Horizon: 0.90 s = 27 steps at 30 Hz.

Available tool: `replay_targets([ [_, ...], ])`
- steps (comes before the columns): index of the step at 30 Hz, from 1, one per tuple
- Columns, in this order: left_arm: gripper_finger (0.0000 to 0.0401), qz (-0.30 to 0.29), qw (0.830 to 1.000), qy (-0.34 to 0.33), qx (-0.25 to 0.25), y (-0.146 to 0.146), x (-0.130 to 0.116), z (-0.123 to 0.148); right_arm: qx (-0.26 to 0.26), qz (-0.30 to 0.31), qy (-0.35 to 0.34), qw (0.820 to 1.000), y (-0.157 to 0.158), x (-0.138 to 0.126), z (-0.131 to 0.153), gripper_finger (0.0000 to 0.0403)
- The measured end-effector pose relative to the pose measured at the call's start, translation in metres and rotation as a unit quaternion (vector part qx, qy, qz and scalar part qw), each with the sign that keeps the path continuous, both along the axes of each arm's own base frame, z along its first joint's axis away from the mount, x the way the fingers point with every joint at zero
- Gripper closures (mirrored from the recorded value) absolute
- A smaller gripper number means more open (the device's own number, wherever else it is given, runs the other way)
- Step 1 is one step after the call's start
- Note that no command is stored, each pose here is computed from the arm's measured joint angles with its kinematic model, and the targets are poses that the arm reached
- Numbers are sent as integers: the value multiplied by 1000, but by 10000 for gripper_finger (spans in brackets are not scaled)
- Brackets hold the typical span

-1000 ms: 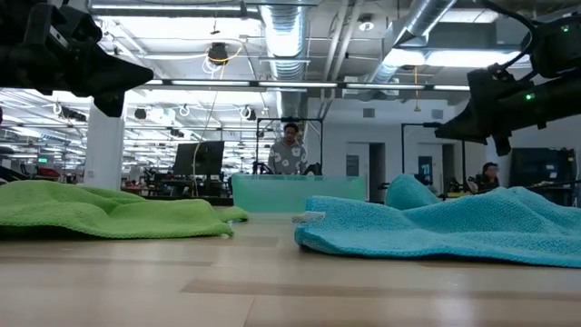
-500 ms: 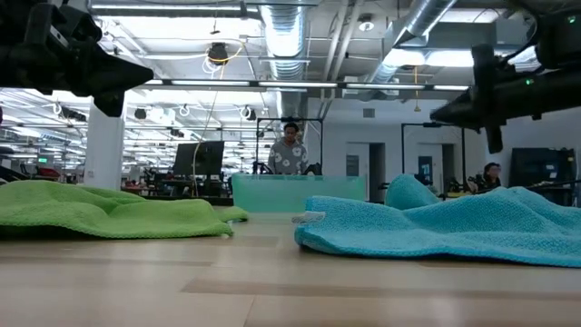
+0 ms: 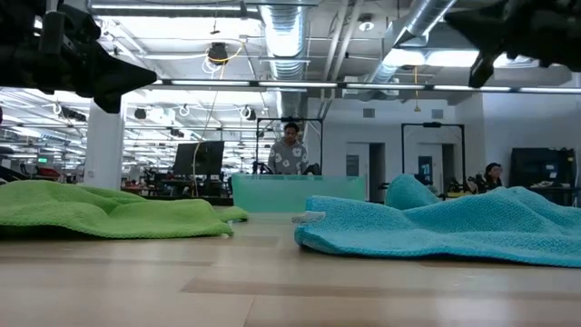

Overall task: Roll microfiber towels into tight, uniform cylinder then place into a basket
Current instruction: Fold the blue microfiber cloth

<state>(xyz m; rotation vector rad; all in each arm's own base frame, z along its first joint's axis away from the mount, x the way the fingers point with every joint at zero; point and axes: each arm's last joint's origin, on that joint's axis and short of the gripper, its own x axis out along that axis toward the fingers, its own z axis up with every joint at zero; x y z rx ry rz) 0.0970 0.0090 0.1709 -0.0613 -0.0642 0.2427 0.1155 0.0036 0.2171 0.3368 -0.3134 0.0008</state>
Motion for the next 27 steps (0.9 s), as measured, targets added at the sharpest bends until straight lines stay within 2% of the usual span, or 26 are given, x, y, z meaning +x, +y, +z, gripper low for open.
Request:
replay_targets([
  [4, 401, 1, 1000, 0, 0, 0, 0, 0, 9, 36, 78, 996, 16, 6, 0, 391],
  [8, 401, 1, 1000, -4, -14, 0, 0, 0, 39, 26, 146, 988, 27, 9, -2, 388],
  [15, 401, 0, 1000, -4, -17, 0, 0, 0, 40, 26, 191, 980, 45, 20, 1, 389],
  [22, 401, 0, 1000, -4, -17, 0, 0, 0, 29, -25, 243, 969, 50, 46, 2, 388],
  [27, 401, 0, 1000, -4, -18, 0, 0, 0, 26, -63, 309, 949, 47, 71, 2, 387],
])
